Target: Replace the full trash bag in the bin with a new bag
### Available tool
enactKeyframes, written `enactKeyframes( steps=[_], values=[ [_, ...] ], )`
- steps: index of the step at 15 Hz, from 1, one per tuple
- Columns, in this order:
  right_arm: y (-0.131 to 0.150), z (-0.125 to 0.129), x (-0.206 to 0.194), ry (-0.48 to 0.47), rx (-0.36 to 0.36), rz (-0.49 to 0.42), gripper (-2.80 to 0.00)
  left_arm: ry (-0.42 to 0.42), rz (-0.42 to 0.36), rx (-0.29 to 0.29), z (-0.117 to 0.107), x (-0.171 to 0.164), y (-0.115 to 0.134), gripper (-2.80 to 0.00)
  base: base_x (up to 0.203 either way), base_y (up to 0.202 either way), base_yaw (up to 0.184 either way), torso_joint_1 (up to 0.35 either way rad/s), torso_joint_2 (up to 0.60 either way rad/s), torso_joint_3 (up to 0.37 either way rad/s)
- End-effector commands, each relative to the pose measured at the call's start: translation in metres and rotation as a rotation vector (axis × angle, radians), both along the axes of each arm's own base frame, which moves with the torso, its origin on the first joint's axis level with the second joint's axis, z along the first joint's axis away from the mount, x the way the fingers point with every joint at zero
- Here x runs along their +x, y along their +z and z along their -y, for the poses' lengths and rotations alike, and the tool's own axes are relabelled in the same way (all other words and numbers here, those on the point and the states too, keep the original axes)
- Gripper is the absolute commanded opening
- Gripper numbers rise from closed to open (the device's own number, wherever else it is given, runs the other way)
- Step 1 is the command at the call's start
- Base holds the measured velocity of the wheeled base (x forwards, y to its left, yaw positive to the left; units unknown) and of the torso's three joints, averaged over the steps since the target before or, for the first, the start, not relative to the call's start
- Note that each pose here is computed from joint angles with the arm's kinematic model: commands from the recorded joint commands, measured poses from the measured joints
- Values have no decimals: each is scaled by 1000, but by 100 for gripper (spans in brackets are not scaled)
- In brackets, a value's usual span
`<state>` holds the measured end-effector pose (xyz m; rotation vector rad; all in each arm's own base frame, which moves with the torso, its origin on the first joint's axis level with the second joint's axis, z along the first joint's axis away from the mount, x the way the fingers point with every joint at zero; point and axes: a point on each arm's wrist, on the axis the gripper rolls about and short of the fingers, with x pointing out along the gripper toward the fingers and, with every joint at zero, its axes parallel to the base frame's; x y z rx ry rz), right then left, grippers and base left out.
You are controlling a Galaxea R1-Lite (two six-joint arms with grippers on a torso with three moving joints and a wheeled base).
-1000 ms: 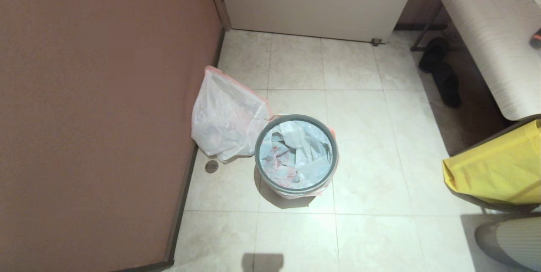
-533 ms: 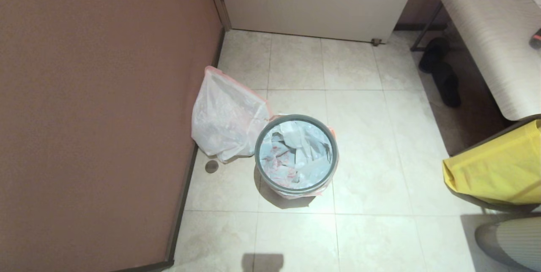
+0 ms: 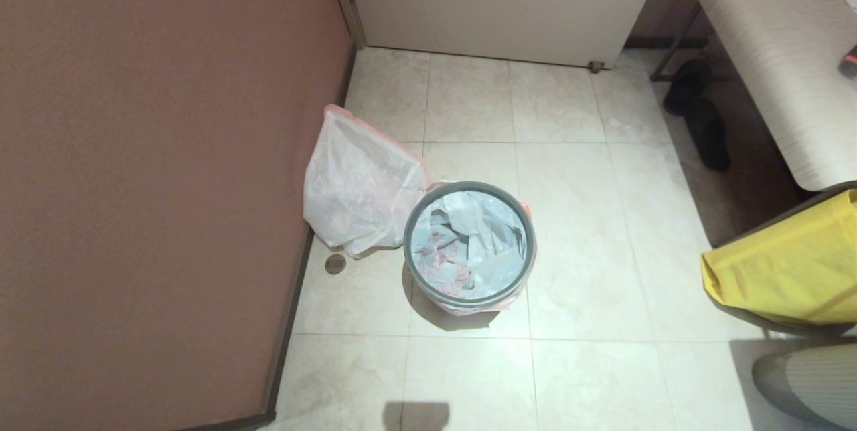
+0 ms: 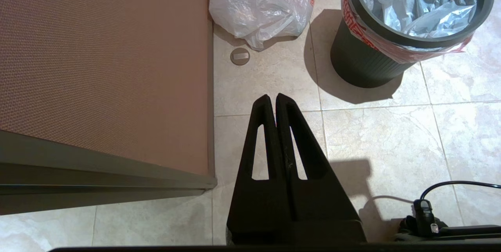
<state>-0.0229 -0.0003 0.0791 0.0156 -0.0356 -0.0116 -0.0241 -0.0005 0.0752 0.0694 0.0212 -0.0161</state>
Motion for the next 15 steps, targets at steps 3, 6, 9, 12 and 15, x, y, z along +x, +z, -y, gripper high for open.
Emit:
enactKeyframes(
  steps=[3,6,9,12,15],
  values=[
    [0,0,0,1,0,-3,-280,0,-3,1,0,0,0,-280,0,0,0,0,0,0],
    [0,0,0,1,0,-3,-280,0,-3,1,0,0,0,-280,0,0,0,0,0,0],
    [0,0,0,1,0,0,-280,0,-3,0,0,0,0,-280,0,0,0,0,0,0],
    [0,0,0,0,0,-2,-280,0,-3,0,0,0,0,-280,0,0,0,0,0,0],
    [0,0,0,-1,0,-2,-280,0,-3,0,0,0,0,-280,0,0,0,0,0,0]
  ],
)
